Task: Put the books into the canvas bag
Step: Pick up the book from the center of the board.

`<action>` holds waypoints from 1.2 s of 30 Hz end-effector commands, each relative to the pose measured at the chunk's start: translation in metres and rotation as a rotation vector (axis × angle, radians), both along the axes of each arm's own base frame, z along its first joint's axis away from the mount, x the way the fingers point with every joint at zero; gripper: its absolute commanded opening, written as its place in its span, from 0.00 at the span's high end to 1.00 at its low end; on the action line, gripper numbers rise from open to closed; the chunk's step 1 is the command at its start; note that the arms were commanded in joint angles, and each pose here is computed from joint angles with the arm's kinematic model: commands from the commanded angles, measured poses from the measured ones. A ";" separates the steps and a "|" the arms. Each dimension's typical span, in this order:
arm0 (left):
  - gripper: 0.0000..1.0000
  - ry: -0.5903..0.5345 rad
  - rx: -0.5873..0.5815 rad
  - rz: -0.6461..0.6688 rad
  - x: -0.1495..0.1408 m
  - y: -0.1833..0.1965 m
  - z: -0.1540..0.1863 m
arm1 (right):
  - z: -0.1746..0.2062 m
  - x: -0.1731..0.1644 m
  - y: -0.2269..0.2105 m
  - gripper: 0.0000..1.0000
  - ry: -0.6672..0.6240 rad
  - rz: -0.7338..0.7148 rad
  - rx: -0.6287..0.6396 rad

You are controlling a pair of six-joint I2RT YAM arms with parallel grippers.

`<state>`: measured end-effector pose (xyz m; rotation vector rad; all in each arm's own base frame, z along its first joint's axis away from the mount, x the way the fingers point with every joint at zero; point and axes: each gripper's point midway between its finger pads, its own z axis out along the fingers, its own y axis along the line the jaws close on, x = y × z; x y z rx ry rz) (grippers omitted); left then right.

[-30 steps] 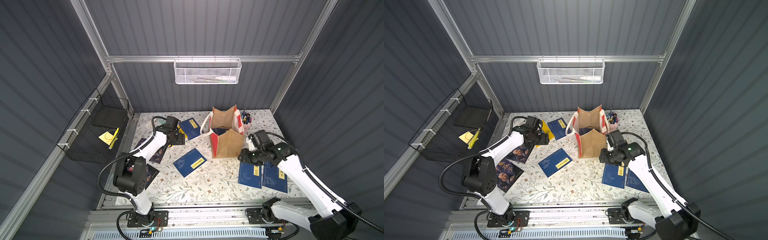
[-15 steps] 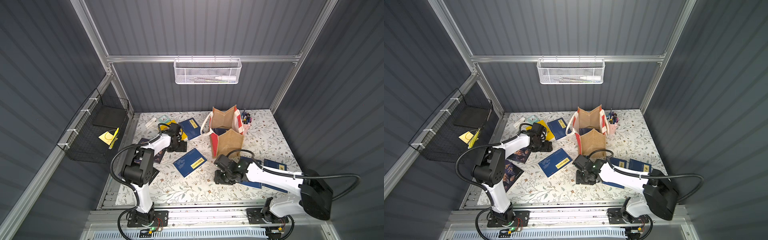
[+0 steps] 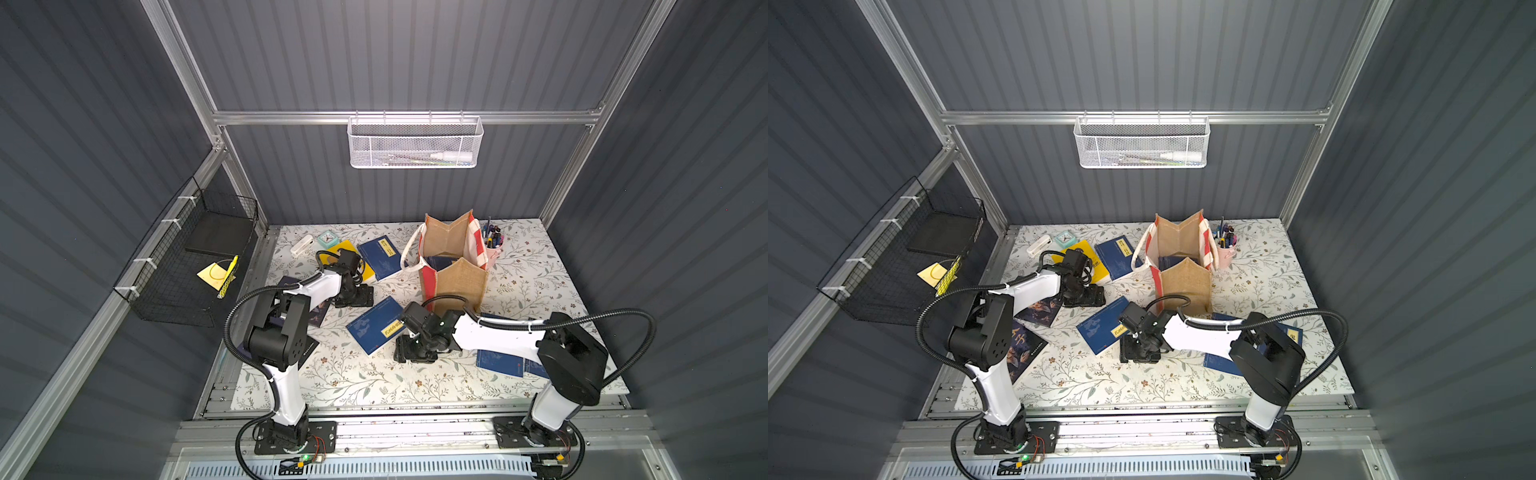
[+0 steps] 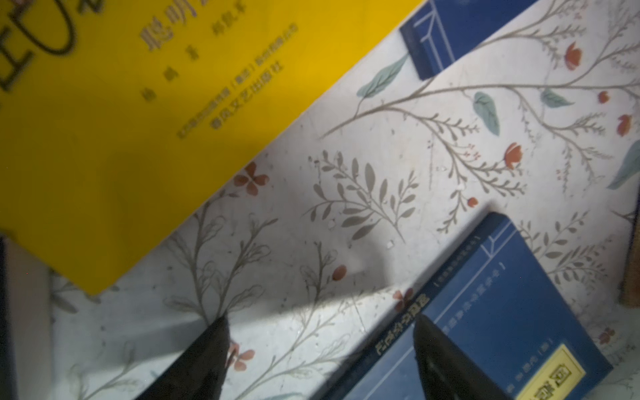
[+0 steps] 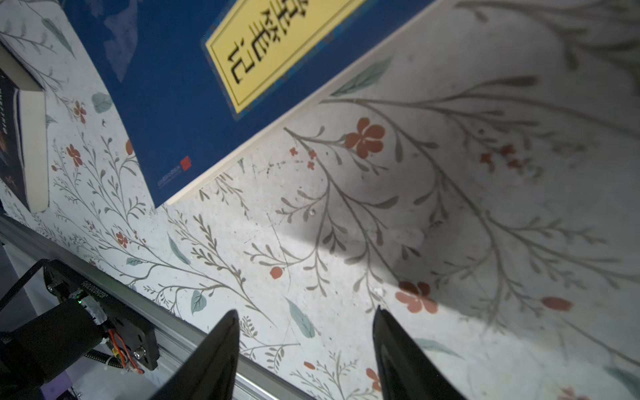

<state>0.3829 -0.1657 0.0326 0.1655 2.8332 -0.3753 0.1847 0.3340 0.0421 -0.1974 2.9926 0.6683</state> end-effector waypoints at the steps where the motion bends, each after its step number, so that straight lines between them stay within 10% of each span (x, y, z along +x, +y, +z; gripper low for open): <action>1: 0.17 0.106 -0.036 0.014 -0.018 -0.001 -0.028 | 0.002 0.010 0.006 0.36 0.013 0.001 0.040; 23: 0.36 0.231 -0.427 0.095 -0.117 -0.047 0.005 | -0.008 0.066 -0.010 0.38 0.011 -0.066 0.044; 36: 0.36 0.144 -0.485 0.093 -0.122 -0.063 0.027 | -0.013 0.069 -0.020 0.59 -0.003 -0.062 -0.003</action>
